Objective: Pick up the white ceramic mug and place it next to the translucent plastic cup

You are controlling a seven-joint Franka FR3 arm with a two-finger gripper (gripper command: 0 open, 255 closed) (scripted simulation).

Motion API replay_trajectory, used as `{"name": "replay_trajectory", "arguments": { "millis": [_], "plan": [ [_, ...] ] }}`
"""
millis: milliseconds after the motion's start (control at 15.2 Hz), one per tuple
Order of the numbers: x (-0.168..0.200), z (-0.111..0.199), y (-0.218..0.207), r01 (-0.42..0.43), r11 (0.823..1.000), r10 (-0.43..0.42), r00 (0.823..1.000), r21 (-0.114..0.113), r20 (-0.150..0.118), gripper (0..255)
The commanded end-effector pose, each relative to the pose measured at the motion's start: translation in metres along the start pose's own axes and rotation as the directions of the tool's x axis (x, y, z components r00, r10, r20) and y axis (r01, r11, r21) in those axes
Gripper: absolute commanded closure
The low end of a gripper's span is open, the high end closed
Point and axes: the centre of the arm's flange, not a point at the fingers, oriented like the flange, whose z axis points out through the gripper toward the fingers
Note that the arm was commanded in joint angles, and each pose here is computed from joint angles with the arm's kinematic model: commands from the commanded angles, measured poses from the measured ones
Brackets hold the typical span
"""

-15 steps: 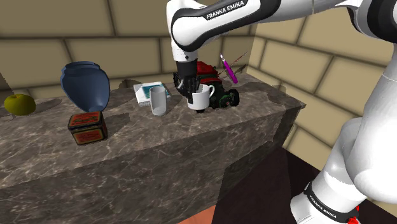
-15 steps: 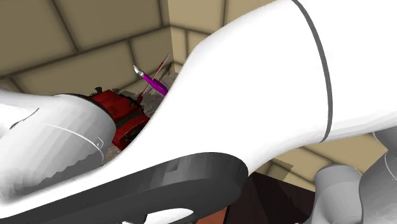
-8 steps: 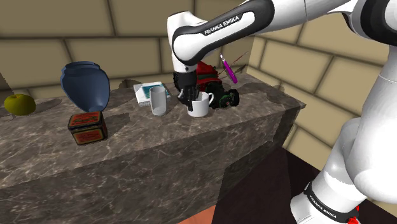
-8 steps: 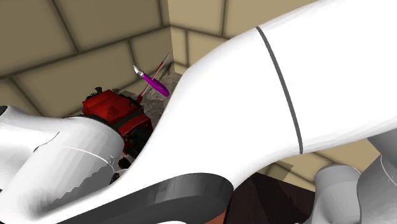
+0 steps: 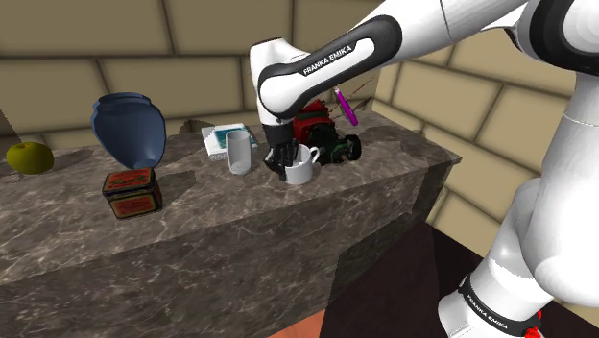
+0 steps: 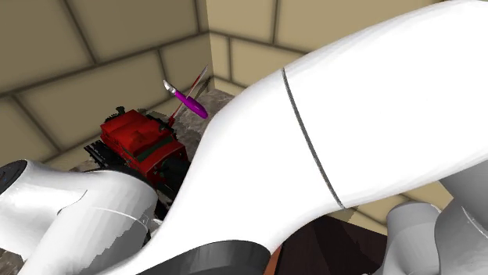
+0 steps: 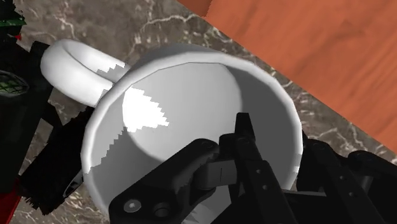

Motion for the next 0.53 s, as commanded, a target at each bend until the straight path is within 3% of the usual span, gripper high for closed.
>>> {"name": "replay_trajectory", "arguments": {
  "millis": [0, 462],
  "plan": [
    [0.001, 0.015, 0.009, -0.013, 1.000, 0.013, 1.000, -0.005, 0.007, 255],
    [0.003, 0.031, 0.008, -0.013, 1.000, 0.013, 1.000, -0.005, 0.007, 255]
  ]
}}
